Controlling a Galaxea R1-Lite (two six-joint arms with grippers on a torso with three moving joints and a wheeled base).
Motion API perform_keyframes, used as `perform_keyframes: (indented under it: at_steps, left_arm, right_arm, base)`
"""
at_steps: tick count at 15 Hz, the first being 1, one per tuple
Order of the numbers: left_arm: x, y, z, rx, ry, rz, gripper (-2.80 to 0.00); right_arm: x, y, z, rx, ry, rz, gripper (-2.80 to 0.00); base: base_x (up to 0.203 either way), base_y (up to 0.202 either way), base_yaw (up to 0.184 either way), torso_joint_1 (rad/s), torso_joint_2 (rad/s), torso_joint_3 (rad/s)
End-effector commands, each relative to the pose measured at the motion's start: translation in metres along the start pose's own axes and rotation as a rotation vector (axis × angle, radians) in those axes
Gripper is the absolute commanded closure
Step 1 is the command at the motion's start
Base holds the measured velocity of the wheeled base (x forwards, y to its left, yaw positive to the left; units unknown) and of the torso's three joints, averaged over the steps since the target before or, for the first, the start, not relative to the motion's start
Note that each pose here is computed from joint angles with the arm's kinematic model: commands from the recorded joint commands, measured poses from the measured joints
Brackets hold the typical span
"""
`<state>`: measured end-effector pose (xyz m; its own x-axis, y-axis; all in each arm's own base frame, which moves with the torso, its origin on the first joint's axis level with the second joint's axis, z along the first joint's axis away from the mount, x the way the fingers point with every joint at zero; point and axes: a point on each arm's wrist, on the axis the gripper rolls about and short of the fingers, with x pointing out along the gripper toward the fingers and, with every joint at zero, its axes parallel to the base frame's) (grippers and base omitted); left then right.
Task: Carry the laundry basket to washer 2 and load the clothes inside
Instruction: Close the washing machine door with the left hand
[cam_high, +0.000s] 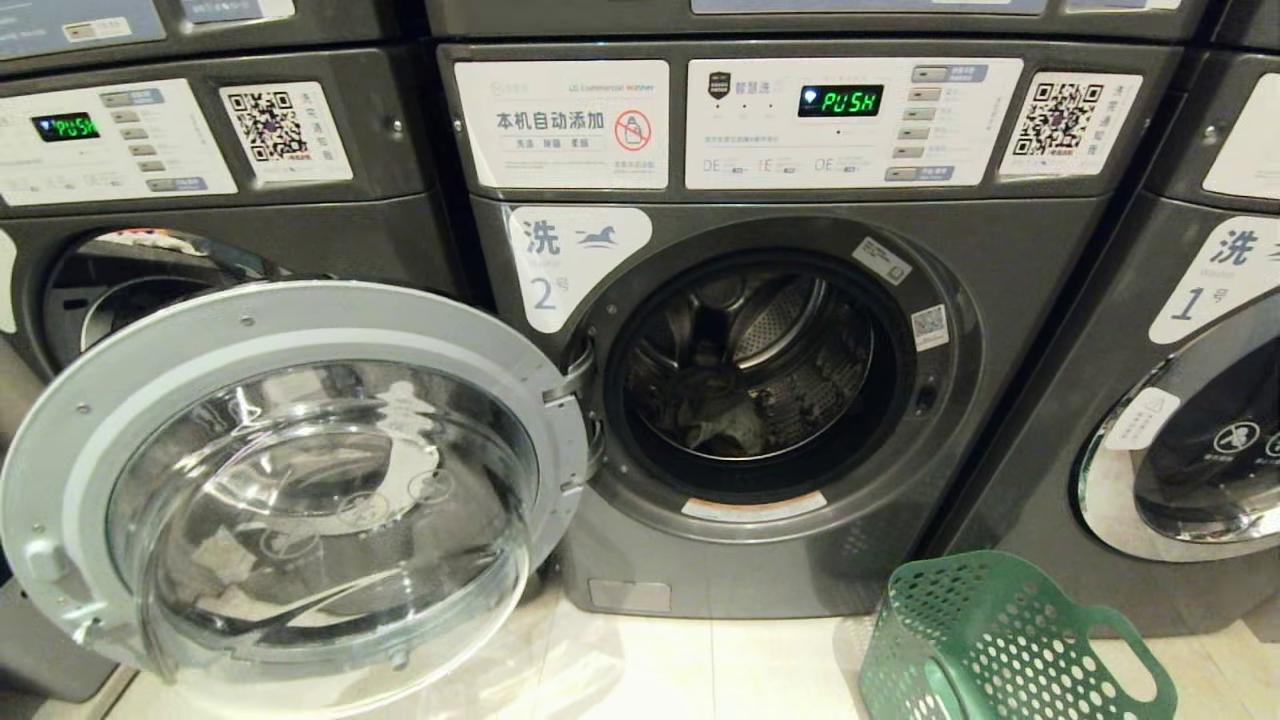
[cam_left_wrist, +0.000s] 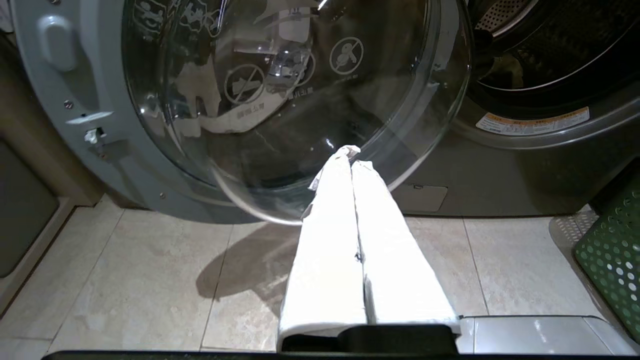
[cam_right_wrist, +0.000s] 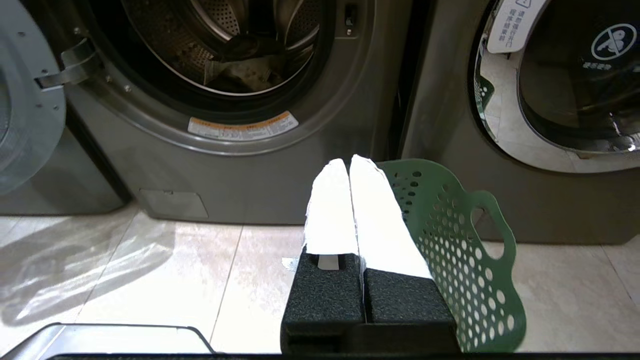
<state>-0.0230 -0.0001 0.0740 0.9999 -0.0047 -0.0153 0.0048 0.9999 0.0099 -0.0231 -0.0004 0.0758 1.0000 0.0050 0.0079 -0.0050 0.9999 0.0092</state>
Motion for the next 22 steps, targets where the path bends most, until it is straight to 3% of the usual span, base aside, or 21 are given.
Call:
perform_keyframes:
  at_steps: [1, 5, 16, 20, 22]
  left_arm:
    - [0.000, 0.000, 0.000, 0.000, 0.000, -0.001, 0.00]
    - [0.000, 0.000, 0.000, -0.001, 0.000, 0.000, 0.00]
    - [-0.001, 0.000, 0.004, 0.009, -0.019, -0.006, 0.00]
    - [-0.025, -0.001, 0.076, 0.049, -0.211, -0.048, 0.00]
    - [-0.019, 0.000, 0.125, 0.047, -0.192, -0.055, 0.00]
  right_arm:
    - [0.000, 0.000, 0.000, -0.003, 0.003, 0.000, 0.00]
    - [0.000, 0.000, 0.000, 0.000, 0.002, 0.000, 0.00]
    - [0.000, 0.000, 0.000, 0.011, 0.003, -0.001, 0.00]
    - [0.000, 0.000, 0.000, -0.005, 0.003, 0.001, 0.00]
    - [0.000, 0.000, 0.000, -0.003, 0.002, 0.001, 0.00]
  base:
    - [-0.198, 0.000, 0.002, -0.001, 0.01, 0.002]
    - [-0.179, 0.000, 0.002, 0.001, 0.00, 0.001]
    - [0.000, 0.000, 0.000, 0.000, 0.00, 0.000]
    - [0.000, 0.000, 0.000, 0.000, 0.00, 0.000]
    - [0.000, 0.000, 0.000, 0.000, 0.00, 0.000]
